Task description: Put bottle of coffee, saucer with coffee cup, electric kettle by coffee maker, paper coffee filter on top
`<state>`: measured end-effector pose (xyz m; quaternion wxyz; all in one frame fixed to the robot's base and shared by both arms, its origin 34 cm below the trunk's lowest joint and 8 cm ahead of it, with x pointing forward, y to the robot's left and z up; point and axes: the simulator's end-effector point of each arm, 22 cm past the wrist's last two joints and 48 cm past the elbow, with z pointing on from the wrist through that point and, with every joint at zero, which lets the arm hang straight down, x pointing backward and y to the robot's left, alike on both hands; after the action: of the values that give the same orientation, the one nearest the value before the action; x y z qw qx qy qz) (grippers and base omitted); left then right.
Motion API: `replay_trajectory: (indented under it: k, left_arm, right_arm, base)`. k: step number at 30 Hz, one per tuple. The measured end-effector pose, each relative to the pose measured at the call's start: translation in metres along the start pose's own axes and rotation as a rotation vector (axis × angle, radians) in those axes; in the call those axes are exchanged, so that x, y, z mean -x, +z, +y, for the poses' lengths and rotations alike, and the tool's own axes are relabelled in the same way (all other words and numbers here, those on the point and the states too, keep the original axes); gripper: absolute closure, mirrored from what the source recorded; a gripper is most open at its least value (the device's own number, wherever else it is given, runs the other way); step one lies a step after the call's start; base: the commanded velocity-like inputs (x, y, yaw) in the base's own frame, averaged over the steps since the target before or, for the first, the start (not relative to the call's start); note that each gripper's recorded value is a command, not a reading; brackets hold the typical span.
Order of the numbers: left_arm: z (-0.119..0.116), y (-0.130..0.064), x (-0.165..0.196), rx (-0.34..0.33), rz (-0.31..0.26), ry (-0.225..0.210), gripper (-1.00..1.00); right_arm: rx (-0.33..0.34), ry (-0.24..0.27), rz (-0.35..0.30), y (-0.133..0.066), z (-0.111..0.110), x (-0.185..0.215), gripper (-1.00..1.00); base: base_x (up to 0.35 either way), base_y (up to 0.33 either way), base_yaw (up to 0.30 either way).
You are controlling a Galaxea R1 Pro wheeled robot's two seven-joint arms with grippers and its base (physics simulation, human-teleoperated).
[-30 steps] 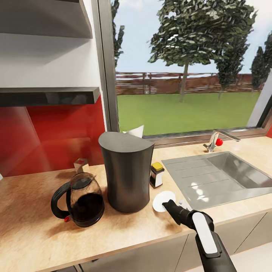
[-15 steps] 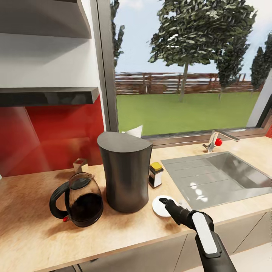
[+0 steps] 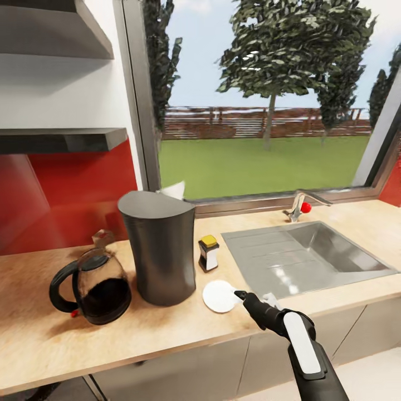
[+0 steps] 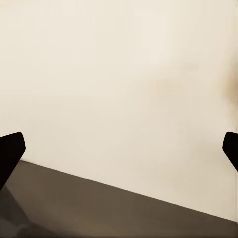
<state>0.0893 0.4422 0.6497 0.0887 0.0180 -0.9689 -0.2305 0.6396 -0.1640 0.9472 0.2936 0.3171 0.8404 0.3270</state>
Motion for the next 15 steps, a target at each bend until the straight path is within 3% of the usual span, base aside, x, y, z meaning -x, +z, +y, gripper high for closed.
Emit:
replay_trajectory:
  k: [15]
  left_arm:
    - [0.0002, 0.0000, 0.0001, 0.001, 0.001, -0.003, -1.00]
  right_arm:
    - [0.001, -0.001, 0.002, 0.0004, 0.0009, -0.0011, -1.00]
  base:
    - [-0.206, -0.229, 0.000]
